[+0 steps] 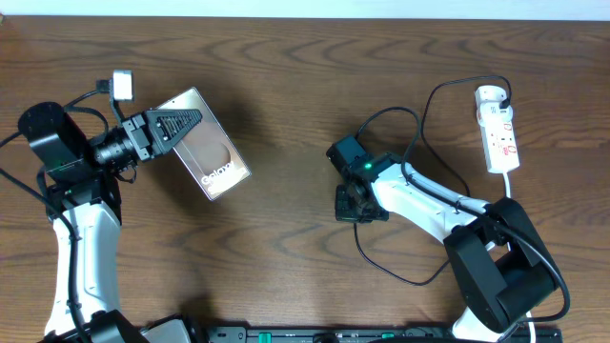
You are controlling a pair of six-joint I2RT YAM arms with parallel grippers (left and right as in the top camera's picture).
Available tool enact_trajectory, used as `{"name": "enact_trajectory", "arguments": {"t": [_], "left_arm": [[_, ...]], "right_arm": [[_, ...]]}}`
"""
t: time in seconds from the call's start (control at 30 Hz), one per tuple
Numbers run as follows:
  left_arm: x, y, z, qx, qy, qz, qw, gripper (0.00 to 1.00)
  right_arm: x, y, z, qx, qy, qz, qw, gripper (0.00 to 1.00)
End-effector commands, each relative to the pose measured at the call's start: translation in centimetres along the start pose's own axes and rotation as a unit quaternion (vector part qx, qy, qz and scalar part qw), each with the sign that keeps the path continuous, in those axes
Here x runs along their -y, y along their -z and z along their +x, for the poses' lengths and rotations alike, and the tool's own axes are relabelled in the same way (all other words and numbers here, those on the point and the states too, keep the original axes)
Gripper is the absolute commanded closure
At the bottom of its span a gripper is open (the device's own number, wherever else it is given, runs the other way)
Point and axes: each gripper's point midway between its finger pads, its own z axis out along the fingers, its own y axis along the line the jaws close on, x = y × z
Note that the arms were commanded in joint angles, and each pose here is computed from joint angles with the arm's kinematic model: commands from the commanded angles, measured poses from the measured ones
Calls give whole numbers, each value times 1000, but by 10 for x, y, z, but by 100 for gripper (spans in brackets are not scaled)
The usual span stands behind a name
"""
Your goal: Plug charger to phone and switch on socket
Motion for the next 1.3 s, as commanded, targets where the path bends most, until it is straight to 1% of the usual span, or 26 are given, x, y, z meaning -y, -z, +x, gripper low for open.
{"name": "enact_trajectory", "arguments": {"t": [0.0,0.07,0.13,0.17,0.23,0.27,0.33,0.37,0.43,0.47,0.5,0.53,0.8,0.9,1.0,1.1,1.27], "left_arm": [[3,1,1,-8,3,9,1000,93],[3,1,1,-8,3,9,1000,93],[4,1,1,-8,3,9,1000,93],[4,1,1,-8,3,9,1000,93],[4,1,1,-8,3,9,1000,93],[4,1,1,-8,3,9,1000,93],[4,1,1,-8,1,9,1000,93],[4,1,1,-8,1,9,1000,93],[4,1,1,-8,1,9,1000,93],[4,1,1,-8,1,9,1000,93],[4,1,1,-8,1,9,1000,93],[4,1,1,-8,1,9,1000,93],[4,1,1,-8,-3,9,1000,93],[4,1,1,-8,-2,9,1000,93],[4,1,1,-8,-2,9,1000,93],[4,1,1,-8,2,9,1000,92],[4,0,2,-10,25,10,1000,93]], "right_arm": [[-3,-3,7,-16,2,-11,1000,99],[-16,3,6,-28,23,-47,998,99],[-35,16,2,-34,64,-100,992,99],[-47,26,-1,-35,95,-135,986,99],[-79,55,-1,-36,172,-230,957,99],[-98,76,1,-32,220,-291,930,99],[-125,115,10,-23,304,-395,867,99],[-139,143,20,-14,354,-462,813,99],[-152,187,39,6,420,-565,710,99],[-154,202,47,14,437,-600,669,99],[-155,213,53,18,448,-626,638,99],[-155,217,57,18,451,-637,625,99],[-164,219,92,-4,482,-652,585,99],[-167,221,97,-5,488,-658,574,99],[-167,221,97,-3,490,-657,573,99],[-167,221,94,-4,485,-657,578,99],[-168,222,83,-11,464,-654,597,99]]}}
